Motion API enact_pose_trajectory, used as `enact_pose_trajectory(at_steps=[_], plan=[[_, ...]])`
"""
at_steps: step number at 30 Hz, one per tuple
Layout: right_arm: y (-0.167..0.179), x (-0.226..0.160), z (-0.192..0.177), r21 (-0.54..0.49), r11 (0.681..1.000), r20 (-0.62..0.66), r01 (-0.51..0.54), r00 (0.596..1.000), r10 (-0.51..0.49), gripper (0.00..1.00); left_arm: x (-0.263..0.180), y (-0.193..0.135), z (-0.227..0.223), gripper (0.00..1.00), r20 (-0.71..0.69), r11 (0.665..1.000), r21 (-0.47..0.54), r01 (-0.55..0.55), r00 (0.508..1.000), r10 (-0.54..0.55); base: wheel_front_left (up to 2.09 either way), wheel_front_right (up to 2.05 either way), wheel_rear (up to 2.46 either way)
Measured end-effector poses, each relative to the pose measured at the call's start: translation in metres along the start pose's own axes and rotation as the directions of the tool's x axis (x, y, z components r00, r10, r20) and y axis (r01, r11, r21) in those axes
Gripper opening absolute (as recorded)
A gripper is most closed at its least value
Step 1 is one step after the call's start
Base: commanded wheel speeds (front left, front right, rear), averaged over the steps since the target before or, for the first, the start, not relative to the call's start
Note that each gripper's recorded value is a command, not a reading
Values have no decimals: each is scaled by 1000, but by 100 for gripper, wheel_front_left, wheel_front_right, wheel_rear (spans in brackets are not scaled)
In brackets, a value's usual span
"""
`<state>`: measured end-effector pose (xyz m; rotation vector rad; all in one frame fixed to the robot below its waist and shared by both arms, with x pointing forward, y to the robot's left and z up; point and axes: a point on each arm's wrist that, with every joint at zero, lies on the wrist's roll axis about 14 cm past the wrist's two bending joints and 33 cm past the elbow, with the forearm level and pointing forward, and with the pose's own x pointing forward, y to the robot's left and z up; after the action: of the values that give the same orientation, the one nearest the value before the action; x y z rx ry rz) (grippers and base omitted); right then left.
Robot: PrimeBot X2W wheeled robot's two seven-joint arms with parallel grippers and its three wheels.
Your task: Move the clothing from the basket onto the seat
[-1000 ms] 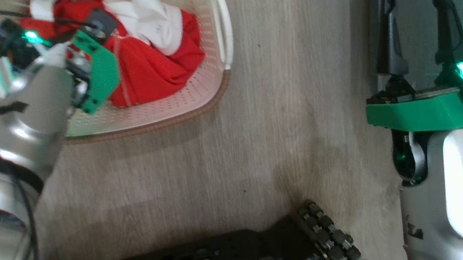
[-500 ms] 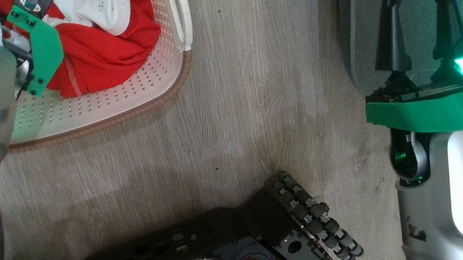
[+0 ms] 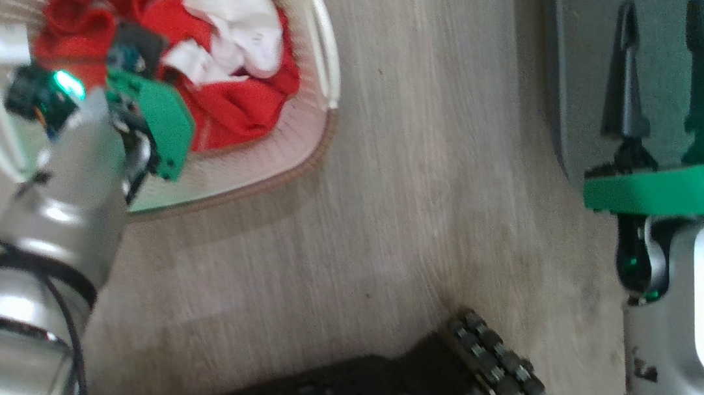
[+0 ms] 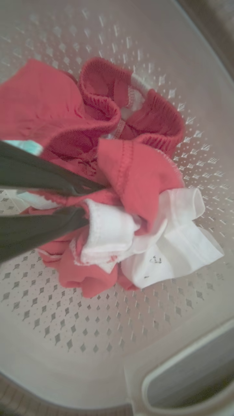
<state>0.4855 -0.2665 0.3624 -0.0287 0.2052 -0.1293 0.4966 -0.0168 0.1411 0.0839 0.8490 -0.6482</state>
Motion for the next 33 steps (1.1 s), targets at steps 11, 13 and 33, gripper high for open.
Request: enact_pose_trajectory(at_steps=[11,13,33], plan=[[19,-28,43,10,999,80,-38,996,37,100,-102,20,38,0,166,982,-129,-140,973,161,0,0,0],[24,-35,52,23,998,99,-53,994,50,100,-124,22,44,0,200,975,-151,-161,961,190,0,0,0],[46,-117,99,43,991,210,-131,970,119,100,-310,23,69,0,518,873,-399,-280,717,466,0,0,0]])
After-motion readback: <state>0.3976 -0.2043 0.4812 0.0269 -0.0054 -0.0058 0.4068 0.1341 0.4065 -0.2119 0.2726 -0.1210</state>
